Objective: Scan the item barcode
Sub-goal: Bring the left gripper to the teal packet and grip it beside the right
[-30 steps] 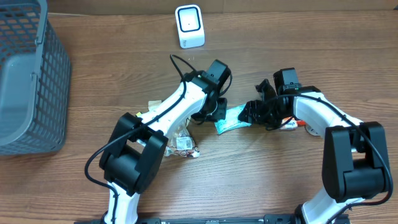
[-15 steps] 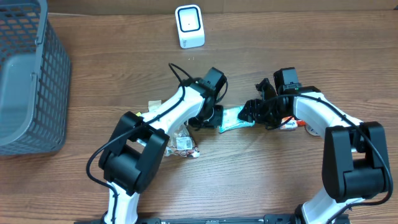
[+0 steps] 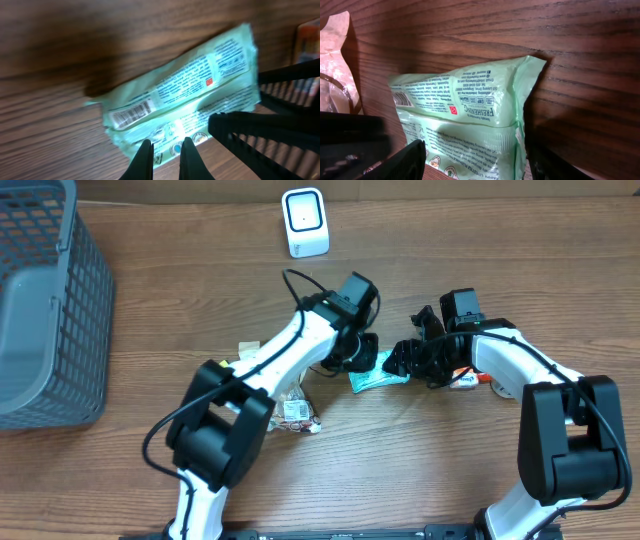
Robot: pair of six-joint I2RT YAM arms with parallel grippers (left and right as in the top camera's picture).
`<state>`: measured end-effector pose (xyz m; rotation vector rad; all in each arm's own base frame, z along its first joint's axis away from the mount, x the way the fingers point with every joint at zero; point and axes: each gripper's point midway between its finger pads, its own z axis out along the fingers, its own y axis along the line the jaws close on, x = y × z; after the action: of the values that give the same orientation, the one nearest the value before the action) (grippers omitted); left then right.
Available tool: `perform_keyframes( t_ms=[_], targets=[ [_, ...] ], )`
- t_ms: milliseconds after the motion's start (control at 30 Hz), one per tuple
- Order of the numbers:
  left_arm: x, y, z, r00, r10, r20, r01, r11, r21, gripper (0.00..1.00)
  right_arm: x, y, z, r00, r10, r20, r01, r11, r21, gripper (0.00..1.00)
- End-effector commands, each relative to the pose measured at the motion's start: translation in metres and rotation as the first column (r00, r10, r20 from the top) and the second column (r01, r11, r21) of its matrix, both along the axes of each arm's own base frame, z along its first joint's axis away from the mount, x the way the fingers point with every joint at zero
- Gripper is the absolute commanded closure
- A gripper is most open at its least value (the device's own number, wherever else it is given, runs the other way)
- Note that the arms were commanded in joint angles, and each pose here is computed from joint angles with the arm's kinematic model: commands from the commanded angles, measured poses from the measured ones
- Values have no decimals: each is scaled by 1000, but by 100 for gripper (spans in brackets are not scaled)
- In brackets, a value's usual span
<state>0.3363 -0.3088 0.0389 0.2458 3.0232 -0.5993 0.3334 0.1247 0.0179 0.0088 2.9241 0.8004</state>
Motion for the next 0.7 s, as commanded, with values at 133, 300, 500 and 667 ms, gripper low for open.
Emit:
perform_keyframes(
  t_ms=[133, 300, 500, 667],
  targets=[
    [-12, 13, -61, 995, 29, -97, -17, 992, 122, 96, 0, 4, 6, 1000, 1, 7, -2, 999, 36, 33],
    [-15, 16, -72, 993, 31, -117, -15, 990, 139, 96, -1, 6, 6, 1000, 4, 5, -4, 999, 48, 40],
    [-14, 20, -72, 993, 35, -116, -17, 989, 147, 96, 3, -3, 4, 1000, -24, 0, 24, 998, 52, 45],
    [-14, 19, -72, 993, 34, -115, -17, 989, 147, 96, 4, -13, -3, 998, -53, -23, 55, 996, 68, 46]
  ],
)
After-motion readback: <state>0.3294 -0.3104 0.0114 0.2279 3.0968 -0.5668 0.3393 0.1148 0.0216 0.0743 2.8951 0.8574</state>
